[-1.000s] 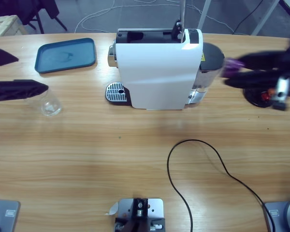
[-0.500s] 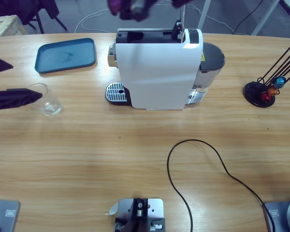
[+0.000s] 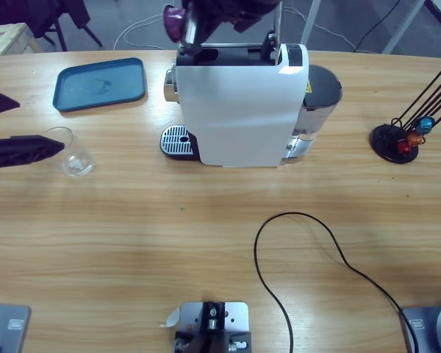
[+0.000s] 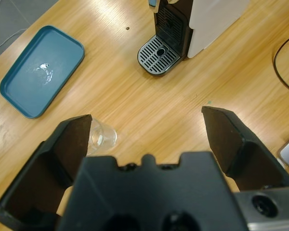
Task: Pour coffee
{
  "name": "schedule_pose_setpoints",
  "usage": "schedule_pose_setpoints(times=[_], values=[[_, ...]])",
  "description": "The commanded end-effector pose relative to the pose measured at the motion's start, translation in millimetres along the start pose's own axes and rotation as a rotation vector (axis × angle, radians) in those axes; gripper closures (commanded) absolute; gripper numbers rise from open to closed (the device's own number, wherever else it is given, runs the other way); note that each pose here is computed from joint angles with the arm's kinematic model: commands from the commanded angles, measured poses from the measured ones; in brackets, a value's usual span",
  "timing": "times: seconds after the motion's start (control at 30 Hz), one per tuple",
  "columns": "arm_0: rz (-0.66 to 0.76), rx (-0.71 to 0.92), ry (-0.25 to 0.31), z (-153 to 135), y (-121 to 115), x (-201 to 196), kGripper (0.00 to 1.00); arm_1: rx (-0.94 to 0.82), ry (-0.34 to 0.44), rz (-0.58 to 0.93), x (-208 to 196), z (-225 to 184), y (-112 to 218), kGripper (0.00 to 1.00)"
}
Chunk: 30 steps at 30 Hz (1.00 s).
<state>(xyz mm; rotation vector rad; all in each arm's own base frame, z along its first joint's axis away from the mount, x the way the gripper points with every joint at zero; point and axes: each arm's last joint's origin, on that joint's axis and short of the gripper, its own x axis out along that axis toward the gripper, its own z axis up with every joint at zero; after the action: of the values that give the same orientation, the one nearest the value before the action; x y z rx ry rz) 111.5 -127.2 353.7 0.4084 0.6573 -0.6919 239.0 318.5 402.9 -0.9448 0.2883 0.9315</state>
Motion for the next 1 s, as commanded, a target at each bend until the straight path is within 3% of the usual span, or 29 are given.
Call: schedule_pose_setpoints(times=[0.03, 1.0], values=[[-0.008, -0.026, 0.038, -10, -1, 6, 0.0, 0.035, 0.068, 0.028, 41, -19, -5, 1.0], [-0.013, -0.032, 0.046, -10, -3, 14, 0.0, 0.059, 0.141, 0.05, 61, -41, 5, 1.0]])
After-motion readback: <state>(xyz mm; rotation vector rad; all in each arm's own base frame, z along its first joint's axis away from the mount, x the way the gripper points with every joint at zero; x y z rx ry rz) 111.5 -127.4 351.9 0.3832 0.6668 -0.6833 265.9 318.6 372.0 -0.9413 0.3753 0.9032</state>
